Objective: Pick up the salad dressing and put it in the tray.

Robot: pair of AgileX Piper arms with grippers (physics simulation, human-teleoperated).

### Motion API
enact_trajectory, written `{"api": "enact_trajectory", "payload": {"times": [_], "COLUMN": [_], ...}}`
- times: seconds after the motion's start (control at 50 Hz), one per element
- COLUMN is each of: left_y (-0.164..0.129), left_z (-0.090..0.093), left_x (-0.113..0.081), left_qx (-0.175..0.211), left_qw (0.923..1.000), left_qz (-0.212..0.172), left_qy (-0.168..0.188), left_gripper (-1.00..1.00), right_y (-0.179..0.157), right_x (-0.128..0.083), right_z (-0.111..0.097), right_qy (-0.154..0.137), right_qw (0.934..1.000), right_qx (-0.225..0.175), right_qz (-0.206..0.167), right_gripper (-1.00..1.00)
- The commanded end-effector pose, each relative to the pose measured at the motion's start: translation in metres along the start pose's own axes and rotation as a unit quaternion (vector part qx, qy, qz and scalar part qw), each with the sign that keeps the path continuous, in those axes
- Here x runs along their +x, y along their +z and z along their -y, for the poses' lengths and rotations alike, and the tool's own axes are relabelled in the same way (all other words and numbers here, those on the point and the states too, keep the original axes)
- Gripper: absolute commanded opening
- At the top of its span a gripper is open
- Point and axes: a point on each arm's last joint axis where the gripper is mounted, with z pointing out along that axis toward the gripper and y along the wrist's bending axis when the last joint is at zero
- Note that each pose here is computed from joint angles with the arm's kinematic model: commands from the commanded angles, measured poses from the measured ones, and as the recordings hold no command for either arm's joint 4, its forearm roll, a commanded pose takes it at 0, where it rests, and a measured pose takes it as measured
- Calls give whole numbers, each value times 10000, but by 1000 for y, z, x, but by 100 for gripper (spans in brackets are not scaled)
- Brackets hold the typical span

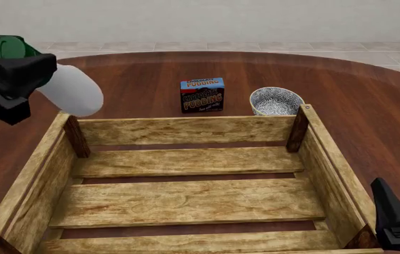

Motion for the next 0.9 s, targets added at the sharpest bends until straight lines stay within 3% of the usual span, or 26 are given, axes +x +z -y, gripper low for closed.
{"api": "enact_trajectory", "payload": {"times": [0.02, 0.9], "left_y": [4, 38], "left_z": [3, 31], "left_x": [-1, 9], "left_qx": [99, 772], "left_qw": [9999, 9944], "left_qz": [50, 27], "left_qy": [118, 720], "left_gripper": [-100, -100], "right_y": [0, 0], "right_x": [0, 0], "right_z": [0, 1], "right_qy": [12, 43], "right_qw": [10000, 10000], "right_qx": [14, 45], "right_qz": [8, 28], "right_gripper": [100, 100]}}
